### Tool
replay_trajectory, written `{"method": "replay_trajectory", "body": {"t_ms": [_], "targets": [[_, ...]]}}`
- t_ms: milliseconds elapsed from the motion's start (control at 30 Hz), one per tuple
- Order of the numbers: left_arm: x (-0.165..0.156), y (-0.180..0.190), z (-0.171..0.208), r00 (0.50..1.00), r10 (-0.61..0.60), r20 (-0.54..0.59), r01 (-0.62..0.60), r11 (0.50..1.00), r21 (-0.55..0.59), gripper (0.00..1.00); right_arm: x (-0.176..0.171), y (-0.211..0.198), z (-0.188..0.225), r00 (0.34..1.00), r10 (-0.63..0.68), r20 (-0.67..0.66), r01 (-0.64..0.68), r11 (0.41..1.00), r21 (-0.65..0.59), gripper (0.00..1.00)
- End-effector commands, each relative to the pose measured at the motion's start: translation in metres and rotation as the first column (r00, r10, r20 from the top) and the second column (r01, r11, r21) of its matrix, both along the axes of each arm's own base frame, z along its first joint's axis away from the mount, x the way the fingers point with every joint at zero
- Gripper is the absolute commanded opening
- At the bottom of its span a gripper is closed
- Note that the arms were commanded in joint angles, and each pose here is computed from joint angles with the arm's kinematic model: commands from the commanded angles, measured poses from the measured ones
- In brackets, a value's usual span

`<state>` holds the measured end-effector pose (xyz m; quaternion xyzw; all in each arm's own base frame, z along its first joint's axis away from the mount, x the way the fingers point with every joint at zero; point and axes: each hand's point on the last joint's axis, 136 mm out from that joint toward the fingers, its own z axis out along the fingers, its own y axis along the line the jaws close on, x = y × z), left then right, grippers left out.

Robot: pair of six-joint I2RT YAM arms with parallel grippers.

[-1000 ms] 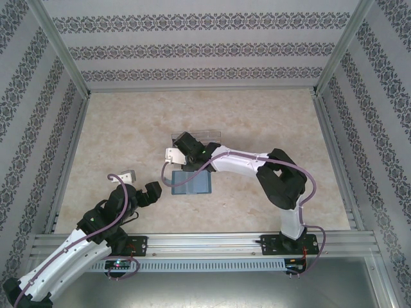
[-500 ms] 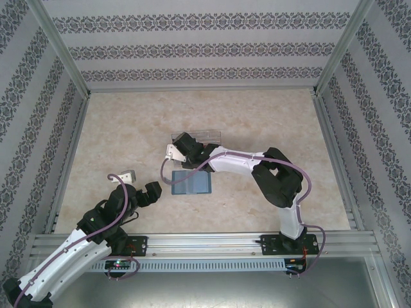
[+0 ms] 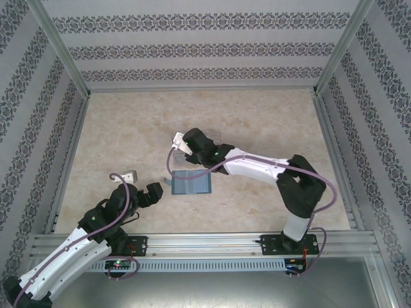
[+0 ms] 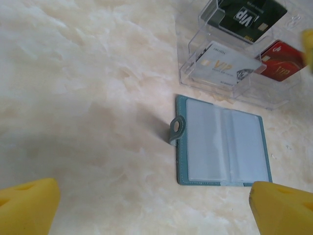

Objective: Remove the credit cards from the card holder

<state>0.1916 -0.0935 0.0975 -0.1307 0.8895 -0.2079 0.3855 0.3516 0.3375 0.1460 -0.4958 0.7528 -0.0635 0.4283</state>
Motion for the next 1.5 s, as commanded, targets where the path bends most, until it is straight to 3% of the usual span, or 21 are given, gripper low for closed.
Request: {"method": "replay_trajectory", "body": {"t_ms": [0, 100, 167, 267, 333, 733, 967, 1467], "targets": [[0.006, -0.012, 0.007, 0.999, -0.04, 0.021, 0.041, 0.999, -0.034, 0.99, 0.0, -0.019, 0.032, 0.988, -0.157, -0.008, 0.155, 0.962, 0.226, 0.42], [0.01, -0.023, 0.008, 0.997, -0.073, 0.013, 0.074, 0.996, -0.055, 1.0, -0.012, -0.031, 0.037, 0.975, -0.176, -0.137, 0.217, 0.894, 0.393, 0.36], [0.012, -0.032, 0.009, 0.995, -0.104, 0.007, 0.104, 0.992, -0.071, 0.98, -0.02, -0.04, 0.035, 0.951, -0.172, -0.256, 0.28, 0.828, 0.486, 0.27], [0.017, -0.044, 0.011, 0.99, -0.138, -0.003, 0.137, 0.986, -0.093, 0.9, -0.028, -0.053, 0.024, 0.896, -0.166, -0.413, 0.391, 0.738, 0.551, 0.06], [0.02, -0.051, 0.011, 0.988, -0.155, -0.012, 0.153, 0.983, -0.106, 0.82, -0.033, -0.061, 0.014, 0.862, -0.178, -0.475, 0.445, 0.714, 0.54, 0.0], [0.041, -0.09, -0.01, 0.966, -0.225, -0.128, 0.209, 0.97, -0.128, 0.41, -0.07, -0.068, -0.058, 0.746, -0.157, -0.647, 0.553, 0.687, 0.471, 0.0], [0.053, -0.102, -0.033, 0.953, -0.222, -0.207, 0.209, 0.974, -0.081, 0.37, -0.079, -0.056, -0.092, 0.681, -0.146, -0.717, 0.571, 0.719, 0.395, 0.0], [0.057, -0.119, -0.069, 0.924, -0.226, -0.307, 0.211, 0.974, -0.083, 0.32, -0.076, -0.06, -0.099, 0.679, -0.179, -0.712, 0.581, 0.724, 0.372, 0.0]]}}
